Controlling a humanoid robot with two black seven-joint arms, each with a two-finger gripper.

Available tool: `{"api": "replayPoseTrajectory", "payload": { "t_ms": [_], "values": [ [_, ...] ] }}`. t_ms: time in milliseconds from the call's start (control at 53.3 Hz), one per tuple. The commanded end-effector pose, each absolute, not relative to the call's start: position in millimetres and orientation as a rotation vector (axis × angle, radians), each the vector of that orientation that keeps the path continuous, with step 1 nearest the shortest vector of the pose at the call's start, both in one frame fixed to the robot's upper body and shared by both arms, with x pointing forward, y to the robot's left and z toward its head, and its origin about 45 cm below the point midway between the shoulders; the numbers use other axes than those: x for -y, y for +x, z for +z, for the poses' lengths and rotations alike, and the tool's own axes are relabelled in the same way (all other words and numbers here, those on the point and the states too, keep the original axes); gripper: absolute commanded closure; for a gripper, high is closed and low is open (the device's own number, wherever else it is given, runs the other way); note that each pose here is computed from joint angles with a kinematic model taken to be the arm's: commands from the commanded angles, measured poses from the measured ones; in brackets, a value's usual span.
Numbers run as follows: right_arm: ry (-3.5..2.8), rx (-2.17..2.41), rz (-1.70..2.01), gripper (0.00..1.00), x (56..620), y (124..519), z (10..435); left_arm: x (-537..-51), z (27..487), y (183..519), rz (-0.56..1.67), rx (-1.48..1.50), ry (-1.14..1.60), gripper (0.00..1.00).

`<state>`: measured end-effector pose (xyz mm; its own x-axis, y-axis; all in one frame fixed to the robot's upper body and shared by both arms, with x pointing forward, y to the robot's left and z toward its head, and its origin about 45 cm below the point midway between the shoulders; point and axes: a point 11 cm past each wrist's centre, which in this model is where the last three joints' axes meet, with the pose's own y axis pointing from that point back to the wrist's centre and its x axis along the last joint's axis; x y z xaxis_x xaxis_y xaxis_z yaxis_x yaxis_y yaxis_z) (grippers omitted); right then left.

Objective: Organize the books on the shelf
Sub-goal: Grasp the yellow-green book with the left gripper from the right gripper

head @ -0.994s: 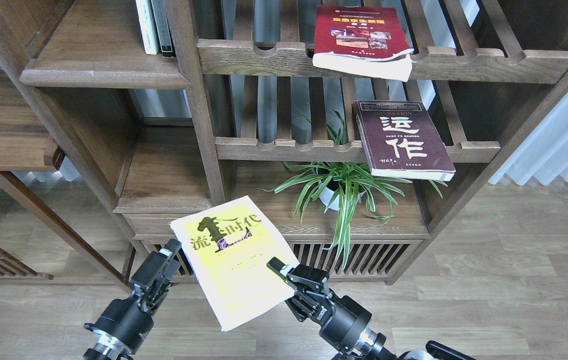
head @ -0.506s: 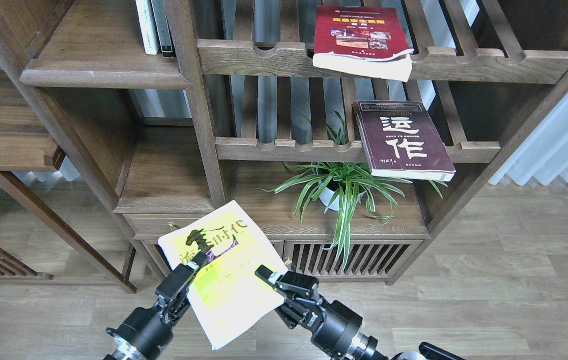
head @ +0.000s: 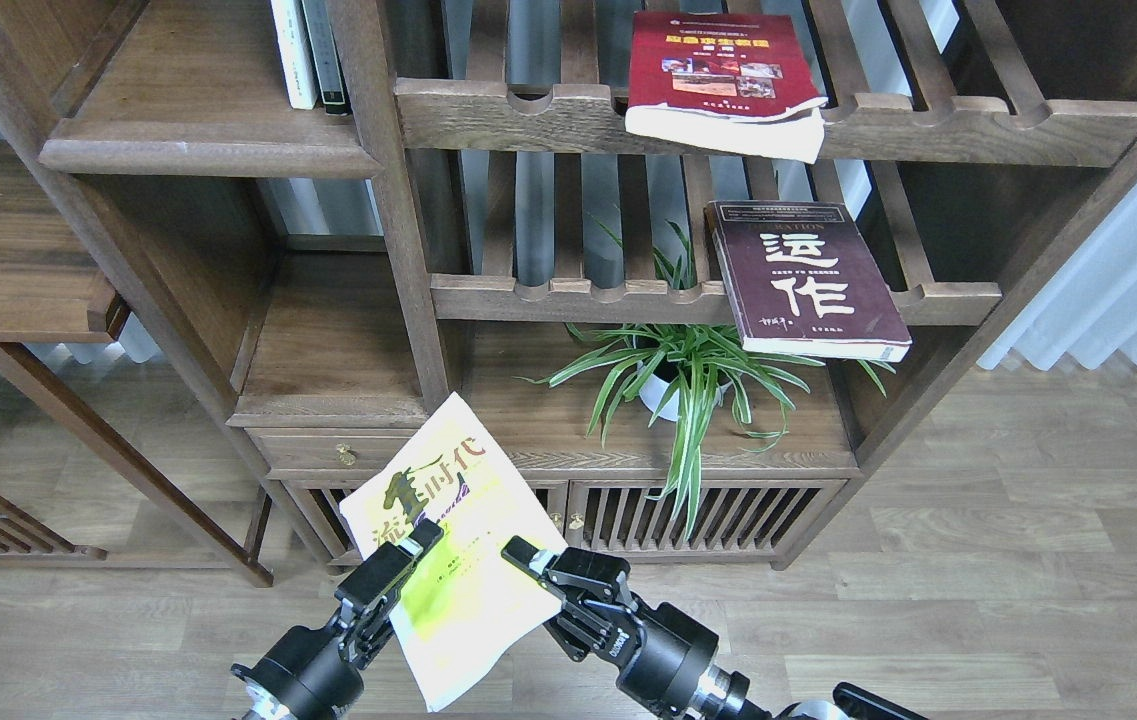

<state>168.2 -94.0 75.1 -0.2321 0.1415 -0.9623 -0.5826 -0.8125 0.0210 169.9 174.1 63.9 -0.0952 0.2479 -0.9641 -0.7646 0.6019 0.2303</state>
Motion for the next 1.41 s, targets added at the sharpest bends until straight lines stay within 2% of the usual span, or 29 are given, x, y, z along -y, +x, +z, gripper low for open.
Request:
{"api": "replayPoseTrajectory", "payload": {
  "t_ms": [0, 94, 263, 300, 356, 844, 900, 994, 1032, 1163, 1294, 1388],
  "values": [
    [-1.564, -0.53, 2.075, 0.94, 93.7, 171.0, 75.9, -173.4, 63.8, 169.5, 0.901, -1.426, -0.472, 0.49],
    [-1.564, -0.545, 2.075, 0.94, 96.1, 172.0, 73.0, -173.1, 64.5, 170.9, 0.9, -1.423, -0.476, 0.61],
    [-1.562, -0.548, 2.075, 0.94, 96.1, 172.1, 72.2, -173.9, 65.4, 172.9, 0.903, -1.418, -0.482, 0.74],
    [-1.559, -0.549, 2.077, 0.94, 95.1, 172.0, 71.6, -173.9, 65.5, 173.0, 0.904, -1.416, -0.483, 0.83],
    [-1.554, -0.549, 2.078, 0.94, 93.0, 172.2, 70.5, -174.1, 65.7, 173.4, 0.904, -1.414, -0.483, 0.9],
    [-1.55, -0.597, 2.072, 0.92, 96.2, 179.7, 61.5, -175.5, 64.6, 168.9, 0.896, -1.39, -0.457, 0.91],
    [-1.549, -0.598, 2.071, 0.9, 96.3, 179.9, 61.4, -176.0, 65.2, 170.2, 0.897, -1.386, -0.46, 0.91],
    [-1.552, -0.597, 2.069, 0.69, 96.1, 180.3, 61.7, -177.0, 65.1, 170.9, 0.901, -1.383, -0.462, 0.92],
    [-1.556, -0.597, 2.071, 0.56, 96.2, 179.3, 61.5, -178.1, 64.4, 169.7, 0.905, -1.385, -0.461, 0.92],
    [-1.56, -0.597, 2.069, 0.42, 96.1, 179.8, 61.8, -178.4, 63.7, 168.4, 0.907, -1.387, -0.461, 0.92],
    [-1.567, -0.606, 2.062, 0.23, 96.8, 180.9, 61.5, -181.4, 62.1, 168.4, 0.918, -1.384, -0.459, 0.93],
    [-1.571, -0.612, 2.057, 0.16, 98.2, 182.8, 61.5, -187.7, 59.4, 169.2, 0.939, -1.377, -0.455, 0.94]
  ]
}}
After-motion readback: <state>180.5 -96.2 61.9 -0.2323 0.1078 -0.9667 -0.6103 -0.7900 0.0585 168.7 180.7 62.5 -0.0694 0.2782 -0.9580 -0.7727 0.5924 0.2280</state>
